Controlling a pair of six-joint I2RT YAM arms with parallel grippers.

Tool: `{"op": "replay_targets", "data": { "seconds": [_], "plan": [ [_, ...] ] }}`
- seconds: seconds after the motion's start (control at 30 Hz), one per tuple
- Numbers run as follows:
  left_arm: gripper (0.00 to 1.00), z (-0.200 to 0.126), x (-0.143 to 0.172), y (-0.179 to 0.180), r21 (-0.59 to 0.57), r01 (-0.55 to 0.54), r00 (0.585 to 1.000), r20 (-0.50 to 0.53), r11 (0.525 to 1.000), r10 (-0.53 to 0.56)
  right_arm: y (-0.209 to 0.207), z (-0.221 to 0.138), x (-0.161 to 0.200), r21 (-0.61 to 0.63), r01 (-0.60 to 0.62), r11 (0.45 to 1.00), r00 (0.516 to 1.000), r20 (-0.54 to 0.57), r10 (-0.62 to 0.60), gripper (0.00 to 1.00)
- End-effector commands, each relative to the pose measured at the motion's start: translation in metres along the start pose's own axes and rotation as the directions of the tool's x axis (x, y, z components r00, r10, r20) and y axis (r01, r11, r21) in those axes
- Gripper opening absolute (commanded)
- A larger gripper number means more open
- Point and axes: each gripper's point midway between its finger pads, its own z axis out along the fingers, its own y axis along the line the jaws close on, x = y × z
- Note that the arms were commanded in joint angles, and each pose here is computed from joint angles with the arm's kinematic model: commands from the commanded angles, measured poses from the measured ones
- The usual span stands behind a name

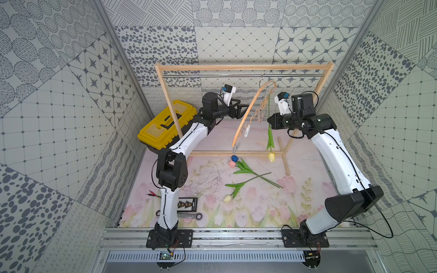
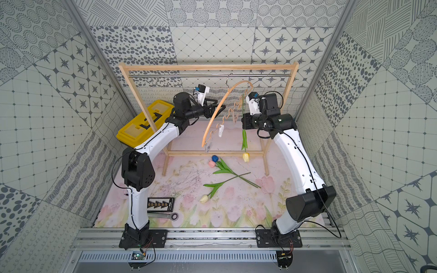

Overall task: Dry the flowers on a clothes hanger
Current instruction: Open the clamp at the hanger.

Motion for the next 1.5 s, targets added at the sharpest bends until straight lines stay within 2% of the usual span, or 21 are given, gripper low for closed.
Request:
{"op": "replay_targets", "data": {
  "seconds": [0.0,0.27,0.47,0.6,0.9,1.1,1.47],
  "plan": [
    [0.95,0.004,-0.006,-0.012,0.049,-0.031,0.999,0.017,0.998,0.03,-0.005,0.006,-0.009,0.019,0.026,0.999,1.0,0.009,-0.027,0.0],
    [0.95,0.007,-0.003,-0.017,0.063,-0.043,0.999,0.005,0.997,0.042,-0.004,0.028,-0.021,-0.005,0.041,0.999,0.999,-0.029,-0.041,0.0],
    [0.96,0.007,-0.003,-0.016,0.057,-0.053,0.999,0.005,0.997,0.053,-0.008,0.013,-0.025,0.022,0.036,0.999,0.999,0.028,-0.037,0.0],
    [0.97,0.01,-0.002,-0.013,0.056,-0.057,0.998,0.003,0.997,0.056,-0.014,0.005,-0.033,0.005,-0.013,1.0,0.999,0.051,0.013,0.0],
    [1.0,0.019,0.004,-0.027,0.133,-0.055,0.998,-0.012,0.99,0.057,-0.007,0.02,-0.047,-0.059,-0.04,0.997,0.999,0.027,0.041,0.0],
    [1.0,0.027,0.003,-0.025,0.131,-0.068,0.998,0.001,0.989,0.069,-0.009,0.031,-0.056,-0.06,-0.033,0.998,0.999,-0.002,0.033,0.0],
    [1.0,0.029,0.002,-0.014,0.066,-0.106,0.994,0.019,0.992,0.105,0.027,0.047,-0.052,-0.187,0.013,0.982,0.999,-0.039,-0.02,0.0]
  ]
}}
